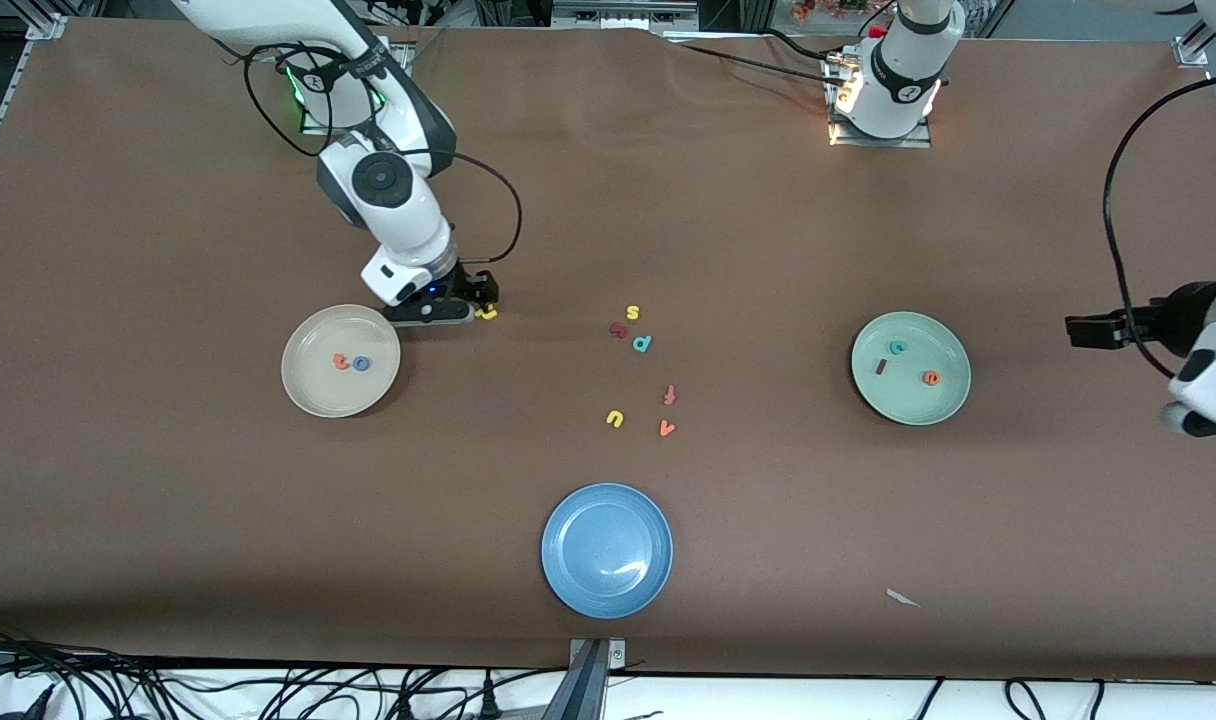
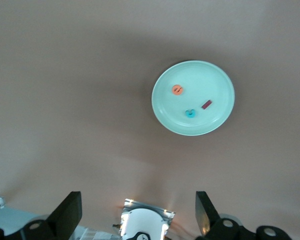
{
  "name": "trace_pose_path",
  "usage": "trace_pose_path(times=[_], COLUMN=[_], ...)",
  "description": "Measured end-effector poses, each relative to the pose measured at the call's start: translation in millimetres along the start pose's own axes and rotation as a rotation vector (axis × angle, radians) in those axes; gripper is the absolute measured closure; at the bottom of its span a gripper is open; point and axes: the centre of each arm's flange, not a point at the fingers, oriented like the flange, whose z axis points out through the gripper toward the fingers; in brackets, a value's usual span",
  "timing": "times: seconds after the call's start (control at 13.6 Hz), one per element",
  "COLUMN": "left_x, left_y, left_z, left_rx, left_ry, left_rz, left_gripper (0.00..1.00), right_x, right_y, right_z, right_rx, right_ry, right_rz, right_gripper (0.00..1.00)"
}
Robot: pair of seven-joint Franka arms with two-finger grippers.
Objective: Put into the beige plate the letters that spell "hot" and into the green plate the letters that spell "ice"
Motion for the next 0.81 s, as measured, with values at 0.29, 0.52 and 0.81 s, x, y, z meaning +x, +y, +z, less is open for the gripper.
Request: trace_pose_path(times=[0.29,0.52,0.81], left_x=[-16.8,-32.1,-56.3], left_y=[-2.1,4.7,-4.0], left_z=[-27.8,-22.8,-16.1], left_rx=[-0.049,-0.063,-0.051], left_ry=[0.129,0.275,0.335], left_rz=[-0.007,0.002,0.094], left_gripper=[0.00,0.00,0.00], right_x=[-18.7,-21.4,-25.0], right_y=[-27.8,-27.5,-28.0], right_z=[15.4,23.9,32.4], right_rx=[0.029,0.009,-0.007], right_ry=[-0.009,0.006,0.020], right_rz=[-0.017,-0.083,-0.151], right_gripper=[0.05,0.05,0.05])
